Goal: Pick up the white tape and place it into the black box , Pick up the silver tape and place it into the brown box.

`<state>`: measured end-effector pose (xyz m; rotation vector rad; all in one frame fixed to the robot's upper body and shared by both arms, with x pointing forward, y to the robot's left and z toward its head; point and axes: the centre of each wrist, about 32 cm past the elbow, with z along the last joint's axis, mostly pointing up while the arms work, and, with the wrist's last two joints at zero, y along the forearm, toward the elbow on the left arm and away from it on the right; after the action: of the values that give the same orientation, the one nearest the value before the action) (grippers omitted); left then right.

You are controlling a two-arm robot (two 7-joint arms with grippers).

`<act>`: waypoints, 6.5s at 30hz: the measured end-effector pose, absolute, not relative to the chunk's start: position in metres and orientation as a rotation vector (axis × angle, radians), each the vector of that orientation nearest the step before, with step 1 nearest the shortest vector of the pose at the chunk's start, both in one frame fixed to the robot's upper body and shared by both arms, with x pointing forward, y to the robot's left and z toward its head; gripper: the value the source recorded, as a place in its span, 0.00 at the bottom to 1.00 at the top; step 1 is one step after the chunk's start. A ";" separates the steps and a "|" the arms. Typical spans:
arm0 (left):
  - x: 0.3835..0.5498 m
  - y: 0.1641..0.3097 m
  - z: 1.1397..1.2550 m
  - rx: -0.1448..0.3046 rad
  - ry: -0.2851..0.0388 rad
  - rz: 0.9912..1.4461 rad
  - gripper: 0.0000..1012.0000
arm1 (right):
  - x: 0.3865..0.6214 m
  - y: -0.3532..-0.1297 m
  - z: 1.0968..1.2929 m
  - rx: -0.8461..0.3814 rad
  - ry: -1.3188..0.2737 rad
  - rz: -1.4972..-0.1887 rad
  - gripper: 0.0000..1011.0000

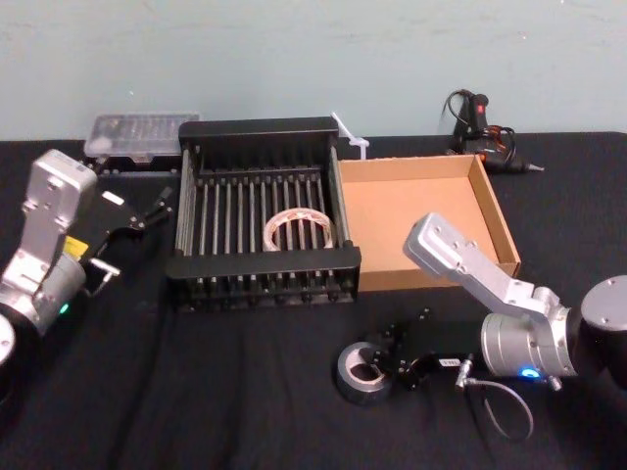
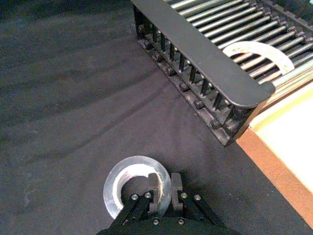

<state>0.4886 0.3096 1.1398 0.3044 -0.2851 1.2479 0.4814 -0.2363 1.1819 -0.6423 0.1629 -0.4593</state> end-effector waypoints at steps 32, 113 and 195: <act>0.489 0.310 1.140 0.304 -0.285 1.248 0.99 | 0.515 -0.278 1.211 -0.547 0.145 -0.810 0.16; 0.489 0.310 1.140 0.304 -0.285 1.248 0.99 | 0.543 -0.276 1.214 -0.524 0.170 -0.982 0.99; 0.489 0.310 1.140 0.304 -0.285 1.248 0.99 | 0.504 -0.259 1.141 -0.343 -0.256 -1.266 0.99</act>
<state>0.4886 0.3097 1.1398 0.3045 -0.2850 1.2480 0.5041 -0.2587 1.1415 -0.3431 -0.2561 -1.2661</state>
